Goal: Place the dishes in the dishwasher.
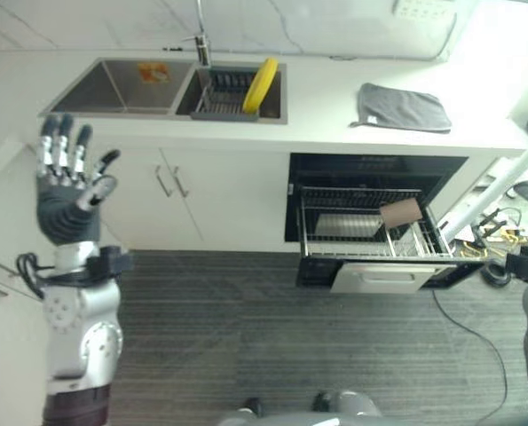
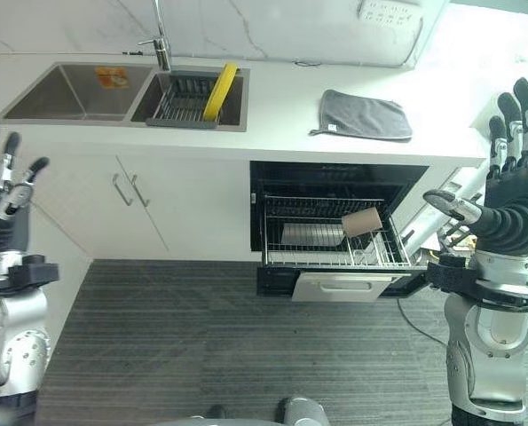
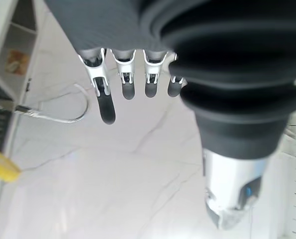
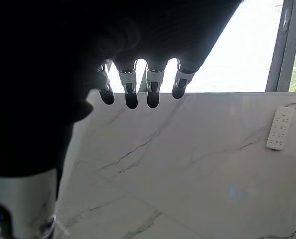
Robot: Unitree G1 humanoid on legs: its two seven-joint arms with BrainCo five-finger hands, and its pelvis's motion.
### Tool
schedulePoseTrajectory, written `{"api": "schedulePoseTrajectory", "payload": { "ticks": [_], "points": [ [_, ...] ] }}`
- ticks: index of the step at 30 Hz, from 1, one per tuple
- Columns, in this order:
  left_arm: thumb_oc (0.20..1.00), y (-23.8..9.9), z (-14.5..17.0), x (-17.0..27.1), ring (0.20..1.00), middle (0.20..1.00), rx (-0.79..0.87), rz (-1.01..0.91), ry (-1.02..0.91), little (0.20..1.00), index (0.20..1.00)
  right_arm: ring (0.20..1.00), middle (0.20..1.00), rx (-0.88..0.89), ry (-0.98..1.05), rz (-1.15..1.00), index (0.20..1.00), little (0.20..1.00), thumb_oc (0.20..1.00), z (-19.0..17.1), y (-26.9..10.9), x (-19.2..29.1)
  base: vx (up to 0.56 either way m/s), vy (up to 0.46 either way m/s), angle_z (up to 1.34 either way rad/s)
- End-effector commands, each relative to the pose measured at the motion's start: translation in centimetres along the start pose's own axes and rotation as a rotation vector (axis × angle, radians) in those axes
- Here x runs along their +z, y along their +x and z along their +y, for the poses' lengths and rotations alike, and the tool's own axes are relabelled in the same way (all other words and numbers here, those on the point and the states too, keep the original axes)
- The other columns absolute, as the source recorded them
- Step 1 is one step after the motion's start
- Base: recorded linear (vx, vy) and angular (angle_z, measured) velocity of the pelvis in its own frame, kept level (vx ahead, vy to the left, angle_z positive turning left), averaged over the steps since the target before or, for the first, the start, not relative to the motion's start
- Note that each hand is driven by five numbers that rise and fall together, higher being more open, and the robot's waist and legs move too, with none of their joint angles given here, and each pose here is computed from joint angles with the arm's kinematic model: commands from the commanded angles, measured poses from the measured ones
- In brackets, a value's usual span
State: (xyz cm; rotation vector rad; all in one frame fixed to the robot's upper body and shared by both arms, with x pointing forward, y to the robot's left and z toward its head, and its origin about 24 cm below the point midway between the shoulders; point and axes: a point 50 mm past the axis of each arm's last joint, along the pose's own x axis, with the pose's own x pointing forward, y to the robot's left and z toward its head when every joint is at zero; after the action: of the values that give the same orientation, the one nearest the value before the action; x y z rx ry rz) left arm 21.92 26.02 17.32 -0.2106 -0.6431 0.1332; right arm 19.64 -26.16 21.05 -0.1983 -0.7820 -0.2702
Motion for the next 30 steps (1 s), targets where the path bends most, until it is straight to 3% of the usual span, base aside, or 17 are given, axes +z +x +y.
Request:
{"api": "schedulePoseTrajectory", "payload": {
  "ticks": [1,17,21,27,30],
  "points": [
    [1.0,0.5,-0.4,2.4,1.0,1.0,-0.05,-0.125,0.049,1.0,1.0,1.0,1.0,-0.042,-0.055,-0.115,1.0,1.0,1.0,-1.2,0.4,1.8,-0.03,-0.049,0.09],
    [1.0,-0.7,0.6,2.2,1.0,1.0,-0.016,-0.077,0.056,1.0,1.0,1.0,1.0,-0.004,-0.011,-0.074,1.0,1.0,1.0,-1.3,-0.2,1.5,0.02,-0.112,-0.02],
    [1.0,-0.4,0.2,2.4,1.0,1.0,-0.054,-0.099,0.004,1.0,1.0,1.0,1.0,-0.021,-0.101,-0.079,1.0,1.0,1.0,-1.7,0.6,1.4,-0.19,-0.142,0.29],
    [1.0,-0.9,0.4,2.6,1.0,1.0,-0.036,-0.109,0.01,1.0,1.0,1.0,1.0,0.017,-0.093,-0.096,1.0,1.0,1.0,-1.8,1.3,1.9,0.05,0.202,0.27],
    [1.0,-1.4,0.1,1.4,1.0,1.0,-0.018,-0.068,-0.025,1.0,1.0,1.0,1.0,0.042,-0.118,-0.101,1.0,1.0,1.0,-2.2,1.3,2.3,0.38,0.653,-0.38]
  ]
}}
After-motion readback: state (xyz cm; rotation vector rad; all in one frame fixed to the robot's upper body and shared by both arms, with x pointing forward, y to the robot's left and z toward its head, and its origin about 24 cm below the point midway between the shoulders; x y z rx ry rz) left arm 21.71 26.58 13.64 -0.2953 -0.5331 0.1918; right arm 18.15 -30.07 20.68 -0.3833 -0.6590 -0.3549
